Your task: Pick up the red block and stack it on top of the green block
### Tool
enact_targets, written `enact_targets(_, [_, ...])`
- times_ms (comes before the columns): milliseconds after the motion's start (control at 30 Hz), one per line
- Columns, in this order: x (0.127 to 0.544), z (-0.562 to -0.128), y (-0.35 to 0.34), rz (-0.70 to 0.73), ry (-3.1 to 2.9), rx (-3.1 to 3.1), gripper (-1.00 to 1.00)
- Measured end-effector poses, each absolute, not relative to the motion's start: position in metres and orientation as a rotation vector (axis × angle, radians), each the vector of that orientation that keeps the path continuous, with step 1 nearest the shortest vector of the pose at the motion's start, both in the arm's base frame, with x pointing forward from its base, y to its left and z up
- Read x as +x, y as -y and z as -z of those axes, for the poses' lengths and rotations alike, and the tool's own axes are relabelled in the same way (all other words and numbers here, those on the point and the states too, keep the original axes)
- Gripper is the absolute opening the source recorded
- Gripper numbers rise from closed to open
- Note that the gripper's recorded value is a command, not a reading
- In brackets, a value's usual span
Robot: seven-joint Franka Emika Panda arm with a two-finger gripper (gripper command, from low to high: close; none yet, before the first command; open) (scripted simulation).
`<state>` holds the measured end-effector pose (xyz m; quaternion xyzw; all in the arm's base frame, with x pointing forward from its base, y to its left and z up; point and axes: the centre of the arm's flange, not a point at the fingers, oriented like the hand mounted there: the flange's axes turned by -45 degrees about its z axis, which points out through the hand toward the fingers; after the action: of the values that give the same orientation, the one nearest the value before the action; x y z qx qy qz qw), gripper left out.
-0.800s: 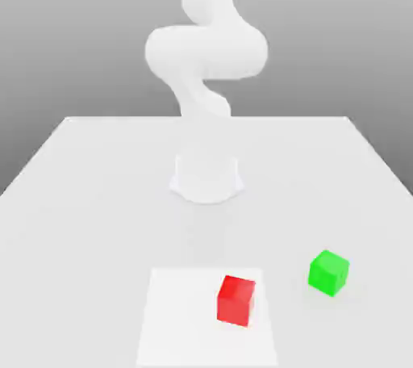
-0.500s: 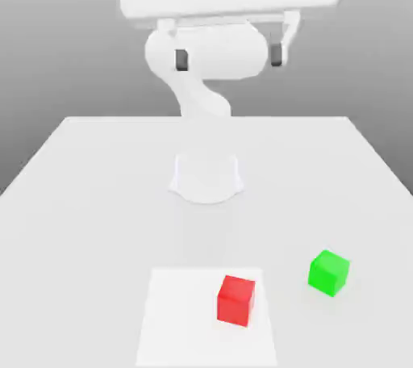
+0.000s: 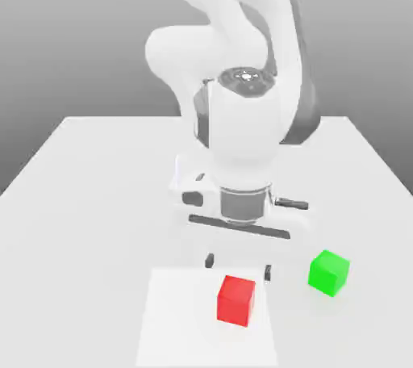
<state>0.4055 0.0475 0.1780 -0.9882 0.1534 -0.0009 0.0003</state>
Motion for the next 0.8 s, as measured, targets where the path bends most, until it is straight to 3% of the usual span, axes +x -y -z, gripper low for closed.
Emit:
enact_targets(67, [0.404, -0.156, -0.047, 0.000, -0.483, -3.103, 0.00])
enact_targets(100, [0.404, -0.148, -0.047, 0.000, -0.483, -3.103, -1.00])
enact_targets(333, [0.404, -0.148, -0.048, 0.002, -0.483, -3.104, -1.00])
enact_targets(533, [0.403, -0.203, -0.049, 0.002, -0.468, -3.106, -1.00])
enact_targets(800, [0.381, -0.227, -0.126, 0.003, 0.265, -3.111, -1.00])
